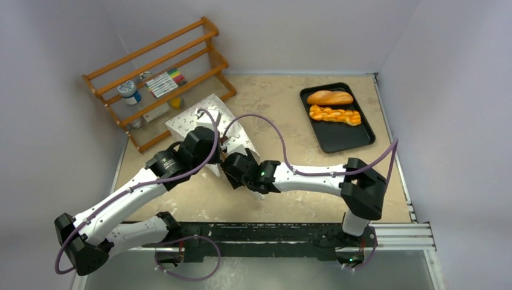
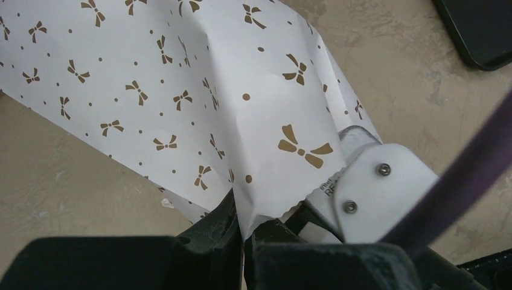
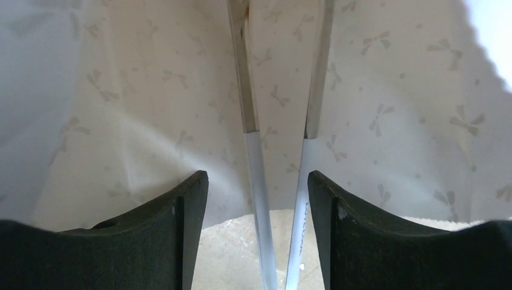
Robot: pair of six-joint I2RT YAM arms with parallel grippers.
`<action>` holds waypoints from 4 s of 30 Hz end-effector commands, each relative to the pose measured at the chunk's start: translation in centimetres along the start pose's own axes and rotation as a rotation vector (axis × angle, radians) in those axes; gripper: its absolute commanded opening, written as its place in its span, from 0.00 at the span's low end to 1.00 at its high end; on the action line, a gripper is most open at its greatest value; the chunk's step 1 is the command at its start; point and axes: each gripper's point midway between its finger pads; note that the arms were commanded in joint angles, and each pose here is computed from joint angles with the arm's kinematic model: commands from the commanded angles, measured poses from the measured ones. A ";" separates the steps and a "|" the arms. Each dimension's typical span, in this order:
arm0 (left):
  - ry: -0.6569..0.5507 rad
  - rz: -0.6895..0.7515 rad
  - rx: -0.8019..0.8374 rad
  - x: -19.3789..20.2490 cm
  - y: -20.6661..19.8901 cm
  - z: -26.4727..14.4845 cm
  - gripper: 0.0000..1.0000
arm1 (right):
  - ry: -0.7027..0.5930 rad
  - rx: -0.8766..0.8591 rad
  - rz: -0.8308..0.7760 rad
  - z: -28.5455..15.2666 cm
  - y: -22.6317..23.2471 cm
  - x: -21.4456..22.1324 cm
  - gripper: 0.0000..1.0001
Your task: Take the fake bread out of the paper bag
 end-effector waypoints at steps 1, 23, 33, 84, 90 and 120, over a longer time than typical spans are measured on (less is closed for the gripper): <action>-0.035 -0.032 0.047 -0.9 -1.2 -0.7 0.00 | -0.004 -0.020 0.033 1.1 0.7 0.6 0.65; 0.004 -0.024 0.057 0.9 -1.8 -0.2 0.00 | 0.058 -0.007 0.010 3.6 0.8 4.2 0.67; 0.004 -0.024 0.057 0.8 -1.9 -0.4 0.00 | 0.107 -0.065 -0.034 5.0 2.3 5.6 0.61; -0.034 -0.009 -0.059 -0.5 0.4 -1.4 0.00 | 0.078 -0.259 0.076 -3.8 2.1 -1.6 0.00; -0.036 -0.010 -0.061 -0.5 0.3 -1.1 0.00 | 0.024 -0.229 0.131 -5.8 0.5 -2.6 0.00; -0.030 -0.015 -0.027 -0.7 -0.7 -0.8 0.00 | 0.093 -0.031 0.211 1.9 -1.4 1.4 0.38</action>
Point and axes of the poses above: each gripper's point midway between its finger pads, its own z axis out along the fingers, its own y axis along the line the jaws close on, x = y × z, and after that the axes turned 3 degrees about z, right-handed
